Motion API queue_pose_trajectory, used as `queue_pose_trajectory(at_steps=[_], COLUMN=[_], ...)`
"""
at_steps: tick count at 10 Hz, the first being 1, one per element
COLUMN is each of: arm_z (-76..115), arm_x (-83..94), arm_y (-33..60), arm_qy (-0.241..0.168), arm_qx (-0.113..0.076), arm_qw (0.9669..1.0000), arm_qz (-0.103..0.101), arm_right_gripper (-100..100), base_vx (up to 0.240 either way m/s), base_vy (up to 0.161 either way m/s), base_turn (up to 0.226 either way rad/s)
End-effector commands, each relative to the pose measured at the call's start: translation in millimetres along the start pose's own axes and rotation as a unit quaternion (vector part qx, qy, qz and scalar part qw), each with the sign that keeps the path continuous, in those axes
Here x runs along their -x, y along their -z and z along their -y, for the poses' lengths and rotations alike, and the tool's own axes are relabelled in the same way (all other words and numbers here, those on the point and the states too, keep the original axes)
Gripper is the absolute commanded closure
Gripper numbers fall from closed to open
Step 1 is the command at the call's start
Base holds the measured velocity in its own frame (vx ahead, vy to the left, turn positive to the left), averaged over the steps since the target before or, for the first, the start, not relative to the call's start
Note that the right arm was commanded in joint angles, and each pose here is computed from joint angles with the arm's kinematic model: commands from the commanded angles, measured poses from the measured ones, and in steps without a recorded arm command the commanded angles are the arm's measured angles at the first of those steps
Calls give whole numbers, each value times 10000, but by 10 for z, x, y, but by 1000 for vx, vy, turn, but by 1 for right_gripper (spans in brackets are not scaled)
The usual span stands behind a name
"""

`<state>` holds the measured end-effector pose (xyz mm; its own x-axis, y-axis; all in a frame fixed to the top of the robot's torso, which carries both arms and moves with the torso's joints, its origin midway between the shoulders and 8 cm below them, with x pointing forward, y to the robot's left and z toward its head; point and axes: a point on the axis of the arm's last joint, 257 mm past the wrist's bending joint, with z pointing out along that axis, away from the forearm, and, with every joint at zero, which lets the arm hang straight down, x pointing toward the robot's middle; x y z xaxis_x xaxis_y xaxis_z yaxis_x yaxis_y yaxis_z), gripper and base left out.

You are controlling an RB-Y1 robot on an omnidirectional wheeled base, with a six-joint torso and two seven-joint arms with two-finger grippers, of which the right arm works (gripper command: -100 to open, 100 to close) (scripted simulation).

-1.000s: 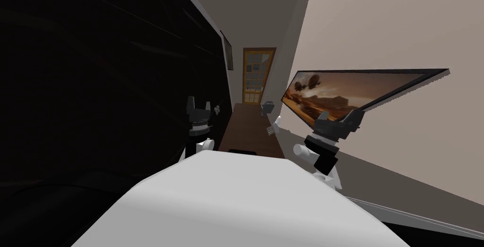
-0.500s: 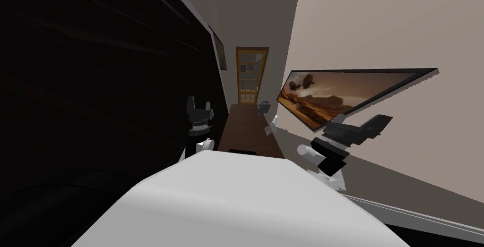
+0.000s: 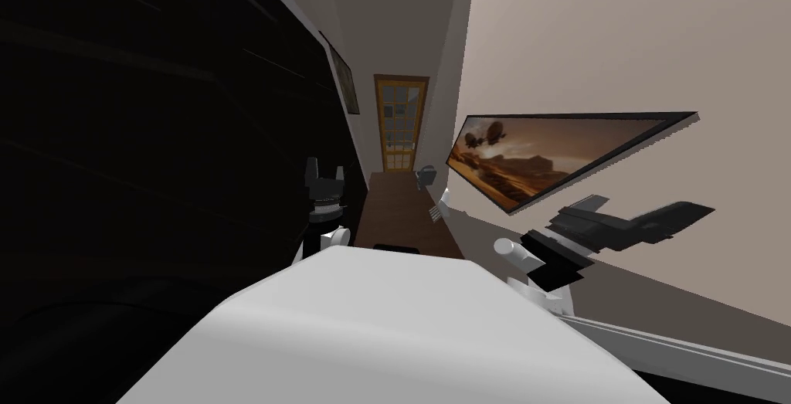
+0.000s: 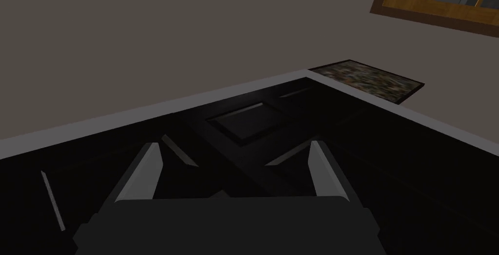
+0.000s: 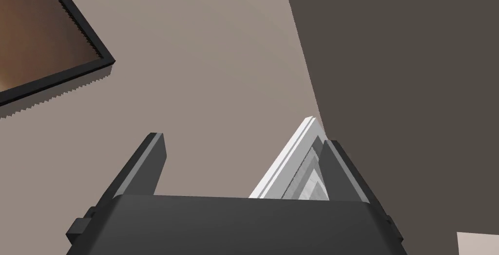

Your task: Push the door open

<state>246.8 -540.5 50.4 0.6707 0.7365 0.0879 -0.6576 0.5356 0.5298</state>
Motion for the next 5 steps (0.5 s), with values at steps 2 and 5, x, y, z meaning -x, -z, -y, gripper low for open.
queue_pose_trajectory(at_steps=[2, 5], arm_z=[-7, -21], arm_x=[294, 599], arm_y=[-9, 8], arm_qy=[231, 451], arm_qx=[145, 271], arm_qw=[9990, 9960], arm_qz=[354, 719], arm_right_gripper=[-100, -100], base_vx=[155, 151], base_vy=[50, 49], base_turn=[-174, -185])
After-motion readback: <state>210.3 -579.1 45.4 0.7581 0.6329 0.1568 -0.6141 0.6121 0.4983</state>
